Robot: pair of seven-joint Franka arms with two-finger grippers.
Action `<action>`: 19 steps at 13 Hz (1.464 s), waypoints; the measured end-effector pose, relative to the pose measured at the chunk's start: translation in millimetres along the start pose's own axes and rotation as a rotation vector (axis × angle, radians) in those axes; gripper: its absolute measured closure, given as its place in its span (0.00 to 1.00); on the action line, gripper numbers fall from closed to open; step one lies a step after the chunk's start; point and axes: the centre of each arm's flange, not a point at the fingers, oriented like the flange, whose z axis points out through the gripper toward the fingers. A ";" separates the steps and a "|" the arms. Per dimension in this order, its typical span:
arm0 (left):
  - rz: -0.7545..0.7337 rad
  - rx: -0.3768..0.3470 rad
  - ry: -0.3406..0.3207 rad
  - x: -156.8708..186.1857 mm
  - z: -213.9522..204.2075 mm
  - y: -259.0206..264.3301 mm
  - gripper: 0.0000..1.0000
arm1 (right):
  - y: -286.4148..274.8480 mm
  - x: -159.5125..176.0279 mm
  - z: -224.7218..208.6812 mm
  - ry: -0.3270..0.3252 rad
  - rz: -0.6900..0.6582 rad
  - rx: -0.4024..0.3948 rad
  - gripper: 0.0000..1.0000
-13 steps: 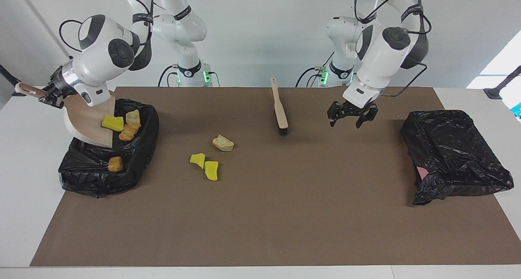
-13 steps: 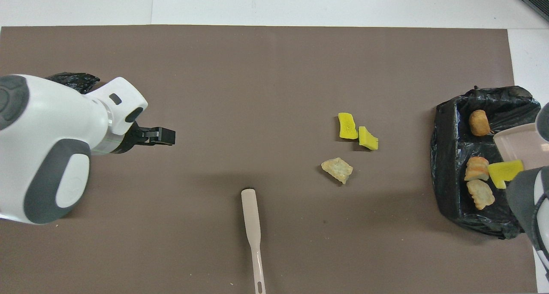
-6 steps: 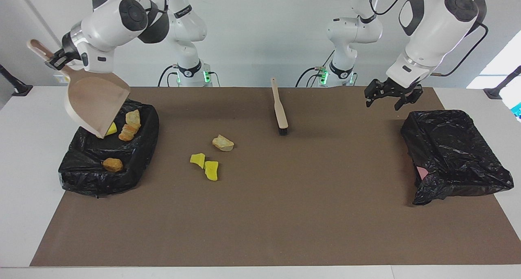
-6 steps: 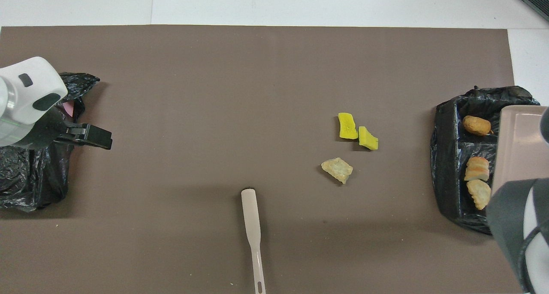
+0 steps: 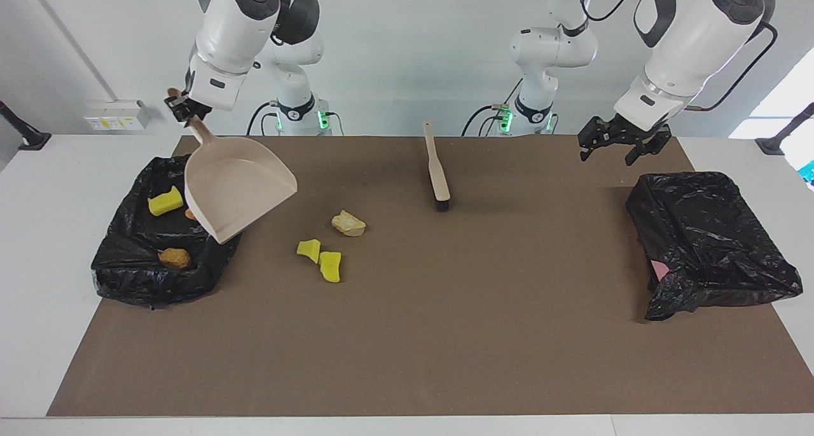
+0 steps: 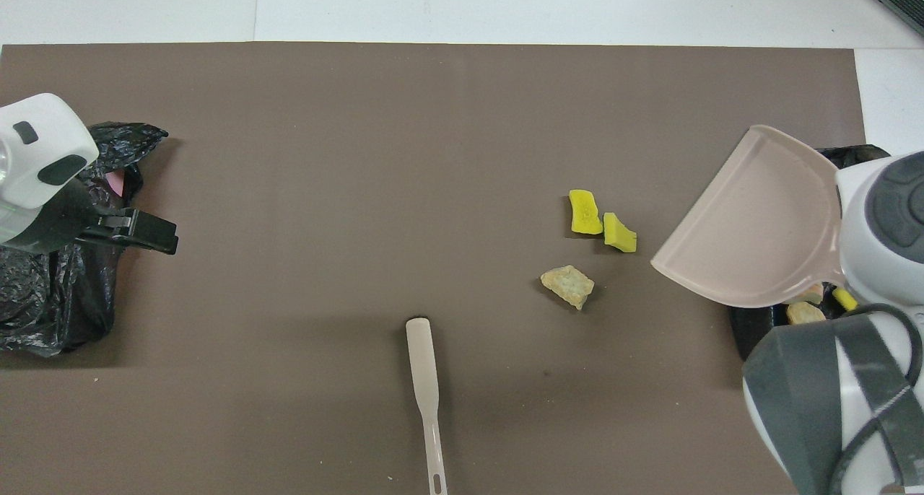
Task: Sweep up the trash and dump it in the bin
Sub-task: 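Bring the empty dustpan back and set it on the table with the right gripper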
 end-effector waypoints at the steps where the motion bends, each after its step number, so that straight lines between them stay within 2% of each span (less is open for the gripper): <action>1: -0.001 0.002 0.002 -0.7 -4.0 -1.0 0.00 | -14.5 13.4 -5.2 0.047 0.115 0.054 0.69; 3: -0.004 0.006 0.007 -1.0 -7.8 -4.0 0.00 | -55.0 52.5 -20.6 0.107 0.269 0.098 0.69; 5: 0.009 0.018 0.003 -1.4 -7.5 -5.5 0.00 | -87.8 95.0 -34.9 0.177 0.356 0.173 0.69; 8: 0.035 0.033 -0.002 -1.9 -7.2 -7.2 0.00 | -125.5 183.9 -46.9 0.193 0.558 0.273 0.69; 10: 0.030 0.033 -0.003 -2.2 -7.3 -10.0 0.00 | -144.1 244.2 -53.7 0.227 0.622 0.349 0.69; 12: 0.022 0.033 -0.003 -2.4 -7.6 -14.7 0.00 | -160.3 291.1 -53.3 0.275 0.688 0.464 0.69; 16: 0.004 0.032 0.001 -2.7 -8.6 -24.5 0.00 | -216.8 358.0 -30.4 0.303 0.685 0.532 0.69; 19: -0.001 0.031 0.001 -2.9 -8.9 -27.9 0.00 | -237.8 378.0 -17.8 0.320 0.670 0.555 0.69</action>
